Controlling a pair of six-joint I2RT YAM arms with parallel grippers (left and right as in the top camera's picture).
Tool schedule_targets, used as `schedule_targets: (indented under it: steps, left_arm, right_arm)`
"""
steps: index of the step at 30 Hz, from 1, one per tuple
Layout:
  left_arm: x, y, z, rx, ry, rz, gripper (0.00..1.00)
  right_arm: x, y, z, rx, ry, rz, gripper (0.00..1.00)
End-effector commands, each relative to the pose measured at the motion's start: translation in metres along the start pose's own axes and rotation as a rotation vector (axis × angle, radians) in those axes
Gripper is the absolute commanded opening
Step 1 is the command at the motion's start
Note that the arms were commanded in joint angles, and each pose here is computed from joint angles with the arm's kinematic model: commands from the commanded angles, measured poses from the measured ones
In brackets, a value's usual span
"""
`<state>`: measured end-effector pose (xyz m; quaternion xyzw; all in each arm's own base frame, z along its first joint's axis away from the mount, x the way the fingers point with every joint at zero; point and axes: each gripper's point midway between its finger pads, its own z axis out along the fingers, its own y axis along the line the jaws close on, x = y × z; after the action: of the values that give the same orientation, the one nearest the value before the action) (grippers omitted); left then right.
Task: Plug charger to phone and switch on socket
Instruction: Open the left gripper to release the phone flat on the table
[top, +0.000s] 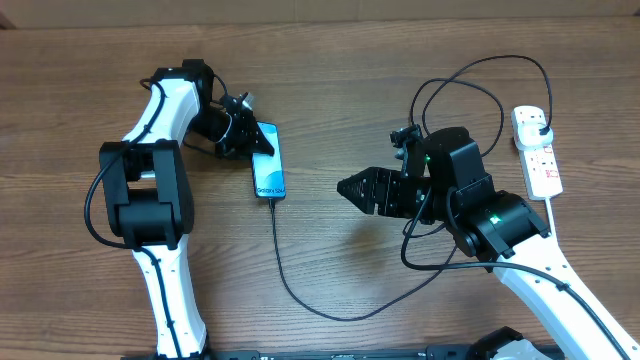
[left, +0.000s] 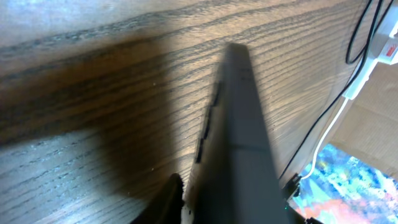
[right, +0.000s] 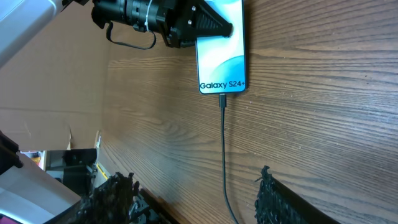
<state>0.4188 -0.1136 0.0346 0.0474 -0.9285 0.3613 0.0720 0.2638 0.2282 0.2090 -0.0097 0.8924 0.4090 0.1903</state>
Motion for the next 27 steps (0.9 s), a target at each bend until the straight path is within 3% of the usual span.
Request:
schedule_targets:
  steps: [1,6,27]
  left_arm:
    - [0.001,-0.002,-0.001,0.007,-0.002,-0.026,0.22]
    - [-0.002,0.012,-0.001,-0.076,-0.015,-0.017,0.24]
    - [-0.005,0.025,-0.003,-0.152,-0.026,-0.012,0.26]
  right_arm:
    - [-0.006,0.004,-0.003,-0.002,-0.018,-0.014,0.66]
    - [-0.006,0.004,-0.003,-0.002,-0.019,-0.014,0.66]
    - [-0.006,0.004,-0.003,-0.002,-0.019,-0.014,0.66]
